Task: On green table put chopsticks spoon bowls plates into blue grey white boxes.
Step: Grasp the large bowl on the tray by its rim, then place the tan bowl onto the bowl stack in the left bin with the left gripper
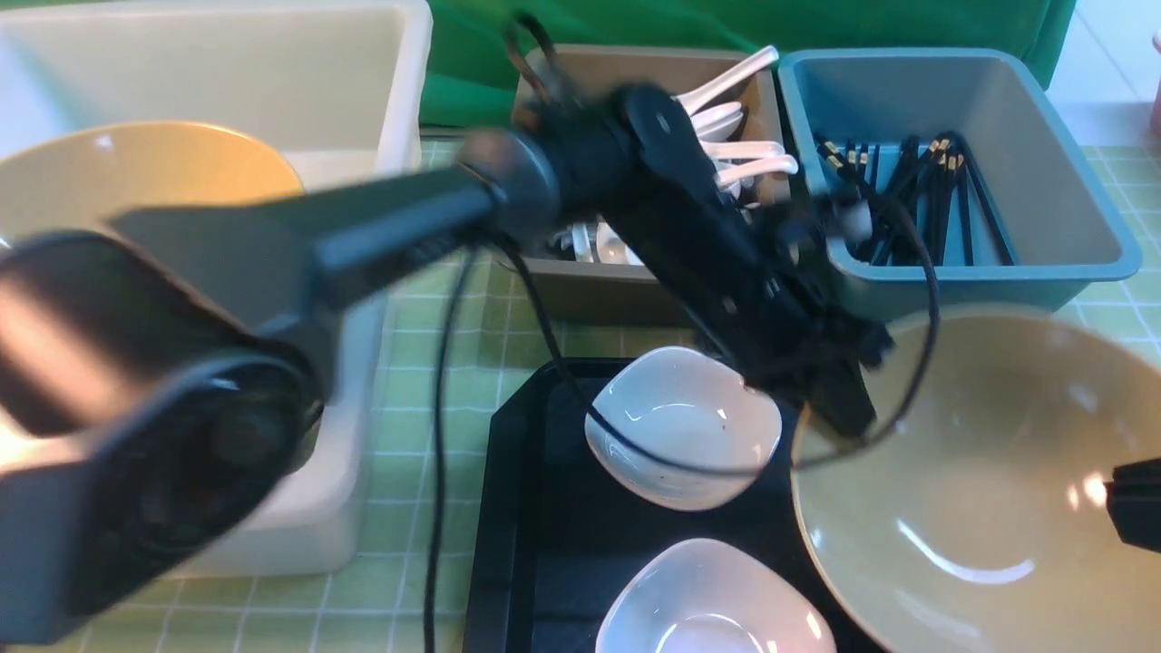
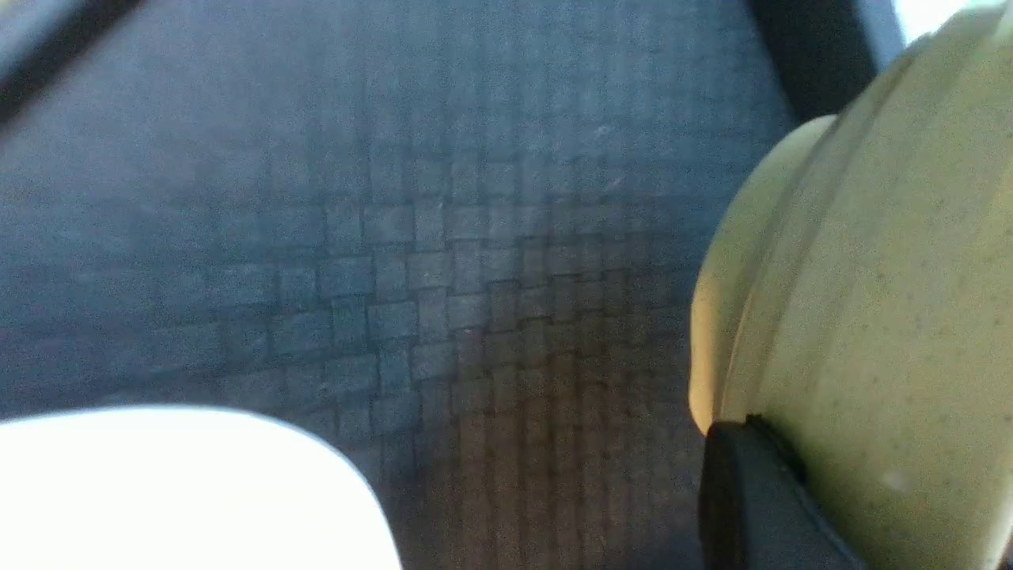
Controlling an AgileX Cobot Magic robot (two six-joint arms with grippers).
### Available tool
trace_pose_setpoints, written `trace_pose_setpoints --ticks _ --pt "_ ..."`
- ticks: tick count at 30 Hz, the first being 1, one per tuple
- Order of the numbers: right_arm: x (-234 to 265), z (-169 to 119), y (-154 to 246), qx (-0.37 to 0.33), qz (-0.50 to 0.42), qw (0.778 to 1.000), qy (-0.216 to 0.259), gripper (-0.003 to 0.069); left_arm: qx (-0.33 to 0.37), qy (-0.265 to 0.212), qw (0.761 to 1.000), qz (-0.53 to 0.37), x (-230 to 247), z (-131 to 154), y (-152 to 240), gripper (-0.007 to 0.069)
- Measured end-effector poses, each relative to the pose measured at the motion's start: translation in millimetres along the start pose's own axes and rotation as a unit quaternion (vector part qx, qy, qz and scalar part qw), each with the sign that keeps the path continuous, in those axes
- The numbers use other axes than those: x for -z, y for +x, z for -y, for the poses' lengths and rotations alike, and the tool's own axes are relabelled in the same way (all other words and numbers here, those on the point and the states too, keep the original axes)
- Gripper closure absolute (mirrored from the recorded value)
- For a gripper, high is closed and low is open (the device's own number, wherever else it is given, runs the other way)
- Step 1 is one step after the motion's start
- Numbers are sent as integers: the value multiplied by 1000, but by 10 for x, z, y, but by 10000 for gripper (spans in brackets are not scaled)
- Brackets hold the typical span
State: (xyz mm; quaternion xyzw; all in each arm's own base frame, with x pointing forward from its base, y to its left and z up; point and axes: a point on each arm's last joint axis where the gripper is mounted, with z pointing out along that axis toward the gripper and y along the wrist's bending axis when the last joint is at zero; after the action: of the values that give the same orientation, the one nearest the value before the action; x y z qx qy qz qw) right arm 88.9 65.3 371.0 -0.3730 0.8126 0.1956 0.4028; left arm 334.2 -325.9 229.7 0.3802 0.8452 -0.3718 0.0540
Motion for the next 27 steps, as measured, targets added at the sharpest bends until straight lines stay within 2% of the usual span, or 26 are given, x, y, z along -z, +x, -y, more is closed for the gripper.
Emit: trace_pose_setpoints --ticks 4,5,8,11,15,18,21,23,27 --pt "2 -31 -75 36 41 998 -15 587 -20 -19 998 47 766 148 -11 610" --pt "3 -40 -82 38 45 998 -19 587 -22 -21 998 52 826 178 -5 610" --pt "12 -95 -135 72 77 993 -45 581 -9 -53 994 99 1407 274 104 610" --pt "25 -102 -186 83 90 991 -51 578 14 -91 985 147 1976 449 336 610" --pt "46 -104 -281 95 98 989 -57 573 49 -143 972 178 2398 525 676 610" --pt "54 -129 -395 109 105 986 -77 569 128 -213 948 198 2767 488 1240 610" --pt "24 -138 -460 115 104 984 -93 568 188 -244 926 218 2934 391 1595 610" --pt "-89 -115 -531 113 93 983 -113 566 257 -256 898 247 3049 282 1978 610" --pt "-276 -78 -613 95 74 983 -135 561 332 -243 858 308 3226 183 2340 610"
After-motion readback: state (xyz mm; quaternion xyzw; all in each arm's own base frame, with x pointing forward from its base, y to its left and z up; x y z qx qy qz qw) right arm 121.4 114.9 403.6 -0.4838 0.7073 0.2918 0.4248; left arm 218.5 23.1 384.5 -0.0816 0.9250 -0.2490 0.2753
